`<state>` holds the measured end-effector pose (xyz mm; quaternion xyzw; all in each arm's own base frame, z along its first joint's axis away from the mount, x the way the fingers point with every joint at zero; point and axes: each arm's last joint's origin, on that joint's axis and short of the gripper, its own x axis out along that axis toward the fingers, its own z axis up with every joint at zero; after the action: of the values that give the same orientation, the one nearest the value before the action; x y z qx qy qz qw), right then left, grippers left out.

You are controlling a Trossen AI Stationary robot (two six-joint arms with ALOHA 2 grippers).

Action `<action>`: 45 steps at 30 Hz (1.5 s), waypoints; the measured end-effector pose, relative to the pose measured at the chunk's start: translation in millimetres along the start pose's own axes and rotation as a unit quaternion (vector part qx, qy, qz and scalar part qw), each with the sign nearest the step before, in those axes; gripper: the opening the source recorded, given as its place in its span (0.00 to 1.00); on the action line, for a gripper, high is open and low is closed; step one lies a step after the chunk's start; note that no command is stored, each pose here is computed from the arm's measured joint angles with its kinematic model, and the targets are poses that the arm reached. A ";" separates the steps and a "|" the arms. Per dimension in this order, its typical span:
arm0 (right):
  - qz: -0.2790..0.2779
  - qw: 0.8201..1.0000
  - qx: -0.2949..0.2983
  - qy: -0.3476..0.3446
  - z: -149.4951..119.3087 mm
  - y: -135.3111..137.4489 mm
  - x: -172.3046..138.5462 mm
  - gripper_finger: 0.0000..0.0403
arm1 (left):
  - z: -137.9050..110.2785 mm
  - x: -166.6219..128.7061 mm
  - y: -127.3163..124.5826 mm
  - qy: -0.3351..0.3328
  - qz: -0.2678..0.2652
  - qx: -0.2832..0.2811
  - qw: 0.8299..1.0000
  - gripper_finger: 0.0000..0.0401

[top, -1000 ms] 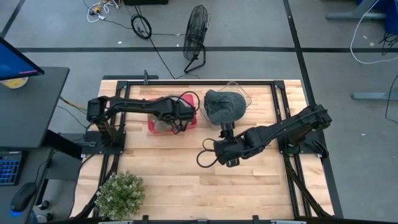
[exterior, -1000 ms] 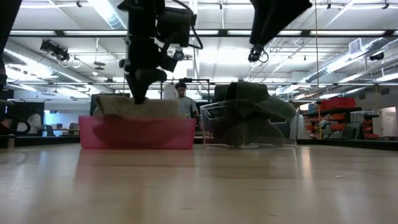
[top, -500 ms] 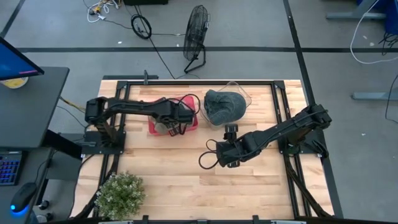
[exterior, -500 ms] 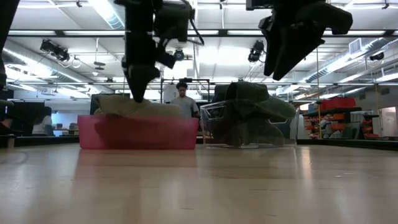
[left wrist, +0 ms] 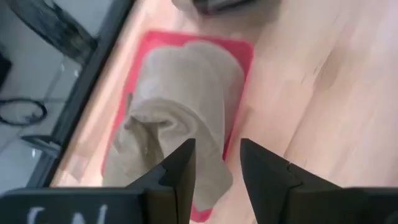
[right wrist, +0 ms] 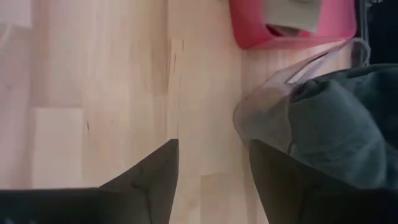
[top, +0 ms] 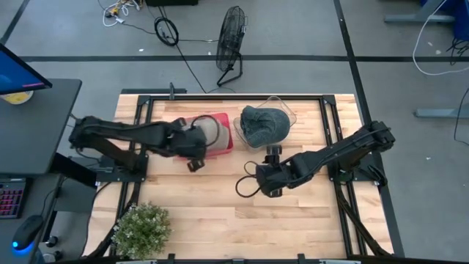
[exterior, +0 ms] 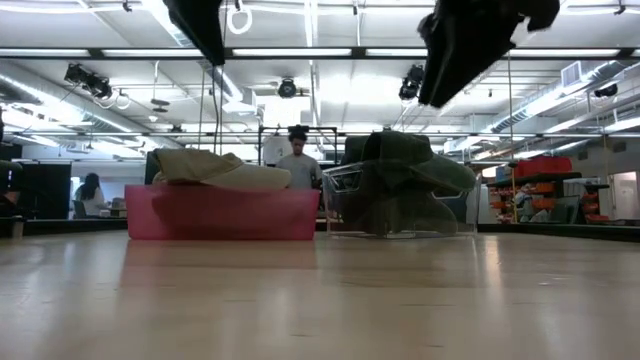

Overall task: Pick & Place hat
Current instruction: Return to Home Position

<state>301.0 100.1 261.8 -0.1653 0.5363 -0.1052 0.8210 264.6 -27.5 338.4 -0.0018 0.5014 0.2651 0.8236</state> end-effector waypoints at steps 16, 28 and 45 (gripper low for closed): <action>0.023 0.981 0.075 -0.175 -76.7 -49.8 -61.2 0.24 | -69.5 -46.2 25.9 -0.154 0.019 -0.030 0.987 0.30; 0.008 0.950 0.148 -0.276 -141.1 -58.6 -41.6 0.23 | -150.0 34.6 8.3 -0.268 -0.098 -0.040 0.957 0.30; 0.034 0.843 0.220 -0.490 -193.1 -55.8 -9.4 0.23 | -193.0 75.0 18.4 -0.467 -0.129 -0.048 0.874 0.30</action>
<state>120.8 21.3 219.7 0.0083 0.0324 -0.0976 0.9947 124.1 -30.9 185.3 0.0181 0.0407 0.1497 0.9877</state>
